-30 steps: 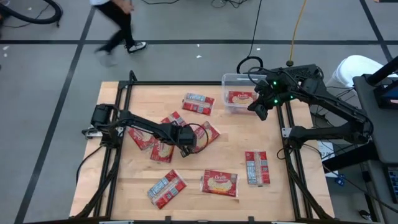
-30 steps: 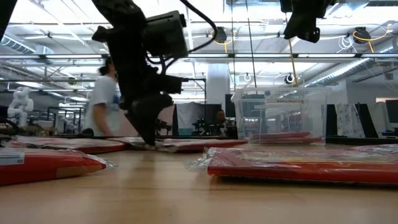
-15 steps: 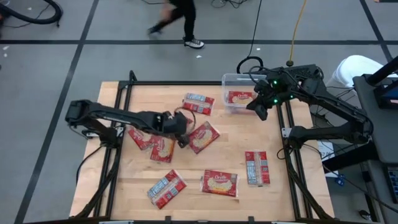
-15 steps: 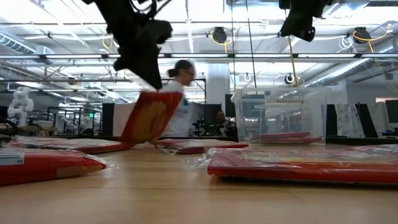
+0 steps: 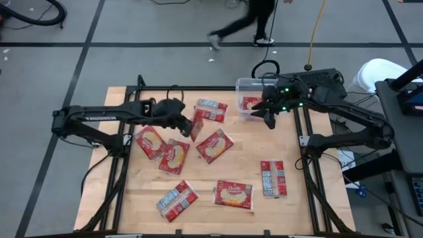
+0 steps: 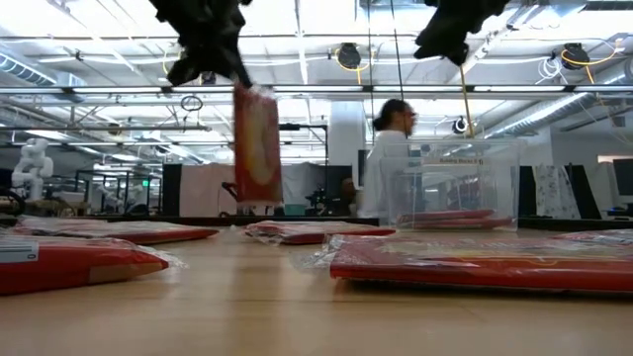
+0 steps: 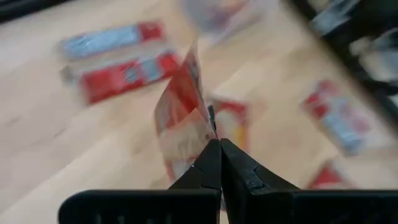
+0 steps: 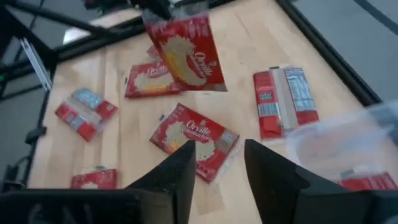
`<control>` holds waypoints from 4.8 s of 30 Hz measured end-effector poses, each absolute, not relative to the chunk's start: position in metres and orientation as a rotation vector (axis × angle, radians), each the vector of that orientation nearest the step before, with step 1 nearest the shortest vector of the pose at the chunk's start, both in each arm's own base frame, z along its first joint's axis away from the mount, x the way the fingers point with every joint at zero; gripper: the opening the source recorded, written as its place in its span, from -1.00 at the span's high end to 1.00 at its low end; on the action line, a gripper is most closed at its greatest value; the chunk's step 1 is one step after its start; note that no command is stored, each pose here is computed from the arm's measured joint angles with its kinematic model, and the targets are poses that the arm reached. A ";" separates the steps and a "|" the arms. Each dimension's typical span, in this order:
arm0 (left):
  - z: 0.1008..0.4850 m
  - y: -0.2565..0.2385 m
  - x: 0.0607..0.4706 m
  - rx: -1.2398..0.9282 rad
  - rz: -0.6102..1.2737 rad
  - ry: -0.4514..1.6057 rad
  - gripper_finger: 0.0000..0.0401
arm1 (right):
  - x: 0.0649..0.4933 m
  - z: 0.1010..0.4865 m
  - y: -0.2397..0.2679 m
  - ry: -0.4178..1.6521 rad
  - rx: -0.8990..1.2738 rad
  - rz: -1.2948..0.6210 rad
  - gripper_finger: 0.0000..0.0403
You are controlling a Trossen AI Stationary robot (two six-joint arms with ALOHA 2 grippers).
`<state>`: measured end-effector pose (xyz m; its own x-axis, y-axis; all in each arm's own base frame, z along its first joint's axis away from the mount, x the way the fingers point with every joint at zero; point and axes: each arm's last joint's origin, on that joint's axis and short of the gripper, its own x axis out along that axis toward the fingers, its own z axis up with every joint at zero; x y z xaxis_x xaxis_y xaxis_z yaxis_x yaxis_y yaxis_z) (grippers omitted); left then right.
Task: Sort popcorn bags into baskets
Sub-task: Put the popcorn bag into the transparent container
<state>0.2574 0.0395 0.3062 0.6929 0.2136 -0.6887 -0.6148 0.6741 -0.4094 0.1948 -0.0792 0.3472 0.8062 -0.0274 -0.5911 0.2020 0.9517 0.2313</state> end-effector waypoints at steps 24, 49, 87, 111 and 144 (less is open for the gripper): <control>0.361 0.068 0.268 -0.650 0.296 0.103 1.00 | 0.288 0.323 -0.099 0.404 0.888 0.007 -0.05; 0.410 0.084 0.259 -0.610 0.179 -0.414 1.00 | 0.293 0.238 -0.099 -0.177 1.302 0.093 -0.39; 0.438 0.079 0.249 -0.678 0.019 -0.617 1.00 | 0.361 0.293 -0.078 -0.474 1.504 0.237 -0.73; 0.446 0.081 0.226 -0.596 -0.018 -0.523 1.00 | 0.398 0.318 -0.103 -0.638 1.368 0.569 0.21; 0.395 0.076 0.167 -0.540 0.341 0.190 0.36 | 0.301 0.377 -0.156 0.037 1.032 0.069 0.88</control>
